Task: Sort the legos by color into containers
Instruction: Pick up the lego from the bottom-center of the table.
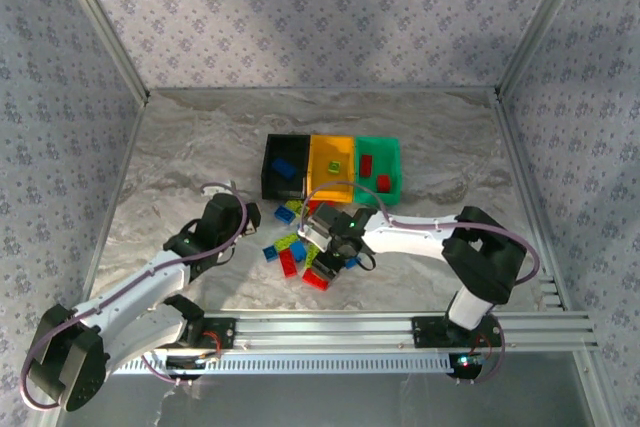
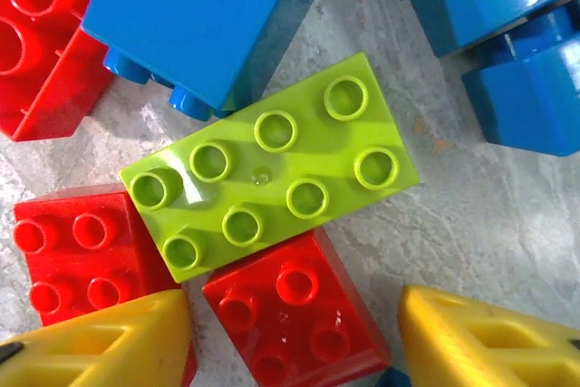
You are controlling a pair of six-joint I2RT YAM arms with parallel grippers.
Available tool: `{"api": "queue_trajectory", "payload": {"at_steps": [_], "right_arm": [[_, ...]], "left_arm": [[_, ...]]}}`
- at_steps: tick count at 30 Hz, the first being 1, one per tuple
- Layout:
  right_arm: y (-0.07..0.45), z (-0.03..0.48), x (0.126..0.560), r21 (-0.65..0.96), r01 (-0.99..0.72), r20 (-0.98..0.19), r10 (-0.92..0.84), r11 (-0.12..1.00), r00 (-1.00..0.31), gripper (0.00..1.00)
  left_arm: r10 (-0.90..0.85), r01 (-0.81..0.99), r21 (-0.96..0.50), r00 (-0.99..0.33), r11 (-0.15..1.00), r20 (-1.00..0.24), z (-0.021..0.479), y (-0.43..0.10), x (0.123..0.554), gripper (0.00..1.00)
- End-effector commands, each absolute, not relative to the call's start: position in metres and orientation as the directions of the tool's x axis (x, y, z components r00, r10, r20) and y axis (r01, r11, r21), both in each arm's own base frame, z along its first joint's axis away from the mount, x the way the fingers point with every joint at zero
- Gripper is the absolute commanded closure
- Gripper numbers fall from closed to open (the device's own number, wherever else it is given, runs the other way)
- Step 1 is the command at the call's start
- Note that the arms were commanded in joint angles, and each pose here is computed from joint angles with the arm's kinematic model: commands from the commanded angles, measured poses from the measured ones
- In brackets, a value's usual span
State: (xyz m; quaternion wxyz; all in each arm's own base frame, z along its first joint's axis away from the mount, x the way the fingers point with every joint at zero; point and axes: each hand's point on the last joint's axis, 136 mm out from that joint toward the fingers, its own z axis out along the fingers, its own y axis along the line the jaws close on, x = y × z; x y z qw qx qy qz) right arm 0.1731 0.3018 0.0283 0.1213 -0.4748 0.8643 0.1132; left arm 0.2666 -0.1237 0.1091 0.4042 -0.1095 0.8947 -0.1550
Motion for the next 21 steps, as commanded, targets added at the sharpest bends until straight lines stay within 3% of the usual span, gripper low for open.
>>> {"api": "queue_trajectory", "payload": {"at_steps": [1,8,12,21], "right_arm": [[0.295,0.013,0.171,0.068,-0.854,-0.259,-0.817,0.516,-0.515,0.5],[0.295,0.017,0.175,0.098,-0.839,-0.277,-0.795,0.535,-0.539,0.62],[0.294,0.041,0.188,0.093,-0.817,-0.35,-0.749,0.57,-0.562,0.67],[0.254,0.118,0.273,0.197,-0.631,-0.591,-0.423,0.75,-0.687,0.7]], "left_arm": [[-0.341,-0.086,-0.374,-0.632,0.924,-0.696,0.11,-0.121,0.268,0.54],[-0.341,-0.081,-0.38,-0.638,0.921,-0.69,0.109,-0.124,0.269,0.54],[-0.341,-0.081,-0.381,-0.64,0.921,-0.689,0.108,-0.125,0.269,0.54],[-0.348,-0.077,-0.397,-0.649,0.915,-0.676,0.103,-0.128,0.269,0.54]]}}
